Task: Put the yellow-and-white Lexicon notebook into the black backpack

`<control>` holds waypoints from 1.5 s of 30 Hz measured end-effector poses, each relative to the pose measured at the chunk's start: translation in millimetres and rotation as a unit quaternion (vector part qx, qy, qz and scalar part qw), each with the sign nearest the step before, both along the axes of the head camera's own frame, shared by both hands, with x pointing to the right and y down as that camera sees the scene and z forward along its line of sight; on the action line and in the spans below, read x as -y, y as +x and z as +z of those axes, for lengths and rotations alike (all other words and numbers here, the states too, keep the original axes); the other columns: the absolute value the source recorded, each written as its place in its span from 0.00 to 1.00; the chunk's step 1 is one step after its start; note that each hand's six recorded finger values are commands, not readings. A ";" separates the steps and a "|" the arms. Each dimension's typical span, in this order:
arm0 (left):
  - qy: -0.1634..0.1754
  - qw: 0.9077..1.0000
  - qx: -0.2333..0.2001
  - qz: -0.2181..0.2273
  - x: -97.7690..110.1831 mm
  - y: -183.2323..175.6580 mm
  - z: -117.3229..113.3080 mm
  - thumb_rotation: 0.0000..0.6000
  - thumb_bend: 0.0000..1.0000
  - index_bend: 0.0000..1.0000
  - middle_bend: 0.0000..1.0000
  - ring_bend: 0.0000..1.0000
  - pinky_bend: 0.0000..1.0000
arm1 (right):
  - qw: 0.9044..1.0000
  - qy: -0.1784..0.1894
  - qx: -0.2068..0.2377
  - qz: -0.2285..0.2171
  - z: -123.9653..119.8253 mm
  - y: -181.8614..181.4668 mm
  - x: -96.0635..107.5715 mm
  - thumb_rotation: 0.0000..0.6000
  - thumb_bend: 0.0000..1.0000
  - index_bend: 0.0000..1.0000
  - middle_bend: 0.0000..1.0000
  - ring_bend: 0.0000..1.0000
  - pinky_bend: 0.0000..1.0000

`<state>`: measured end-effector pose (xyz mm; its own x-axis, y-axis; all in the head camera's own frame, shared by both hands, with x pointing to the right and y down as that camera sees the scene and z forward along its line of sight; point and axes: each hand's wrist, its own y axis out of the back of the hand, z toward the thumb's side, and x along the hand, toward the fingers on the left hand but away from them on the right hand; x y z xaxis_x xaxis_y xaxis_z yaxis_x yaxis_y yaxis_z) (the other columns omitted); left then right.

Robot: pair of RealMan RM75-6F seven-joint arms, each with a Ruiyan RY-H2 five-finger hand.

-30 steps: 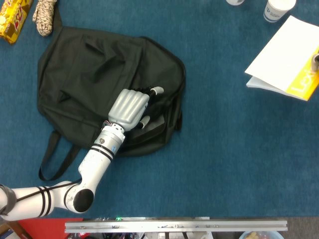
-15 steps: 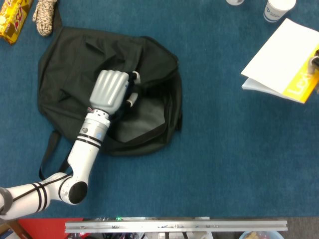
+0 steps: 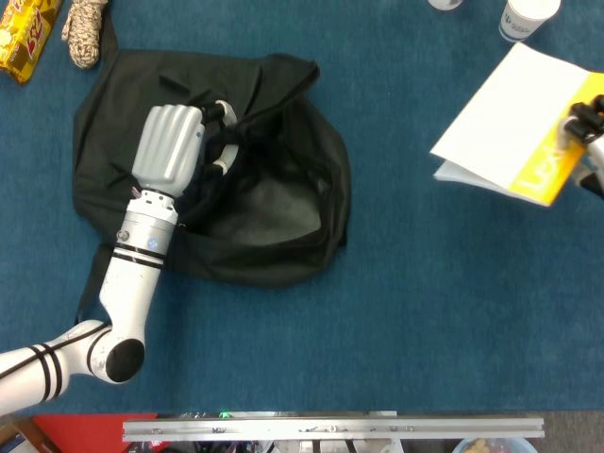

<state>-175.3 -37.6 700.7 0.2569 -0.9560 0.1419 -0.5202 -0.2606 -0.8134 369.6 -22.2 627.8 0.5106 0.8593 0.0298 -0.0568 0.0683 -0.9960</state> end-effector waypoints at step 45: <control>-0.018 0.998 -0.050 -0.023 1.4 -4.4 -43.4 1.00 0.40 0.82 0.99 0.95 1.00 | 0.987 0.035 0.046 -0.150 86.4 -236.5 14.1 1.00 0.48 0.79 0.61 0.52 0.66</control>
